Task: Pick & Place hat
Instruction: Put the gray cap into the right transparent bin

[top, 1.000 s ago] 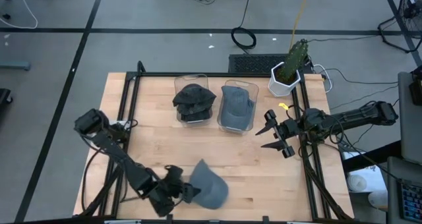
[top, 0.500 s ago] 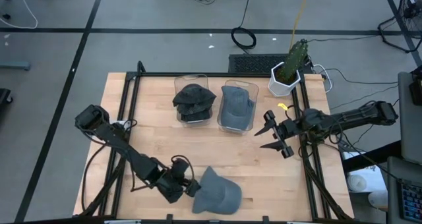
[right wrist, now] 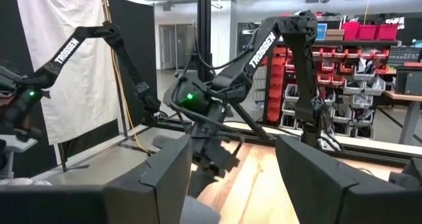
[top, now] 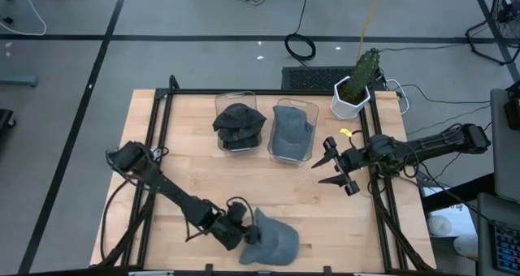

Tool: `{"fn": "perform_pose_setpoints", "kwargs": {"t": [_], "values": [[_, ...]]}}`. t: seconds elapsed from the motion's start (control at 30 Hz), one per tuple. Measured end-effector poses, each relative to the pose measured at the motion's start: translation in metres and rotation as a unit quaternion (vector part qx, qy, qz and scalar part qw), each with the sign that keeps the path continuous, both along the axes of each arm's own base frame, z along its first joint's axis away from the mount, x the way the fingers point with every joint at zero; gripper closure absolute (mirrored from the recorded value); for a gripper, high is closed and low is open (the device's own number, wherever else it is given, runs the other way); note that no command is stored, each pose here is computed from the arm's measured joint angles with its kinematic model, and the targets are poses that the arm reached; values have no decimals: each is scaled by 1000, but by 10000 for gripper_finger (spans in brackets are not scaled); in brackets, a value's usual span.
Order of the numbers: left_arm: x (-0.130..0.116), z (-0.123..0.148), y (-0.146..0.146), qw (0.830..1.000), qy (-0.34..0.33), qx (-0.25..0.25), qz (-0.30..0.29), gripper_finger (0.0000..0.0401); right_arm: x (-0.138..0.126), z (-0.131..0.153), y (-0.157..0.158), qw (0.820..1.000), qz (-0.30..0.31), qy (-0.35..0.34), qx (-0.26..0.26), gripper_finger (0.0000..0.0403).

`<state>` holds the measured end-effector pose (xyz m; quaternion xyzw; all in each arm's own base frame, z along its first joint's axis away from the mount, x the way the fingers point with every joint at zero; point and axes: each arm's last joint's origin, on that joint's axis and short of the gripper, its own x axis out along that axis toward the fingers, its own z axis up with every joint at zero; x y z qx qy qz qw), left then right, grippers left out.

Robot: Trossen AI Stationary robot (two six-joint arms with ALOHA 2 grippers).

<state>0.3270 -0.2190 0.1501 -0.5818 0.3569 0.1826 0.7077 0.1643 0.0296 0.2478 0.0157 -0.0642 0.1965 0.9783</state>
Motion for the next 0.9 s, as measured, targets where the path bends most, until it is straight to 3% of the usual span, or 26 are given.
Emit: {"fn": "perform_pose_setpoints", "kwargs": {"t": [0.37,0.7,0.9], "values": [[24,22,-7,982,-178,-16,-60,36,0,1,0,1000,0,-3,1,193],[28,21,2,971,-152,-24,-184,36,0,1,0,1000,0,-3,1,193],[23,56,17,949,-179,-18,-257,36,0,1,0,1000,0,-3,1,193]]}}
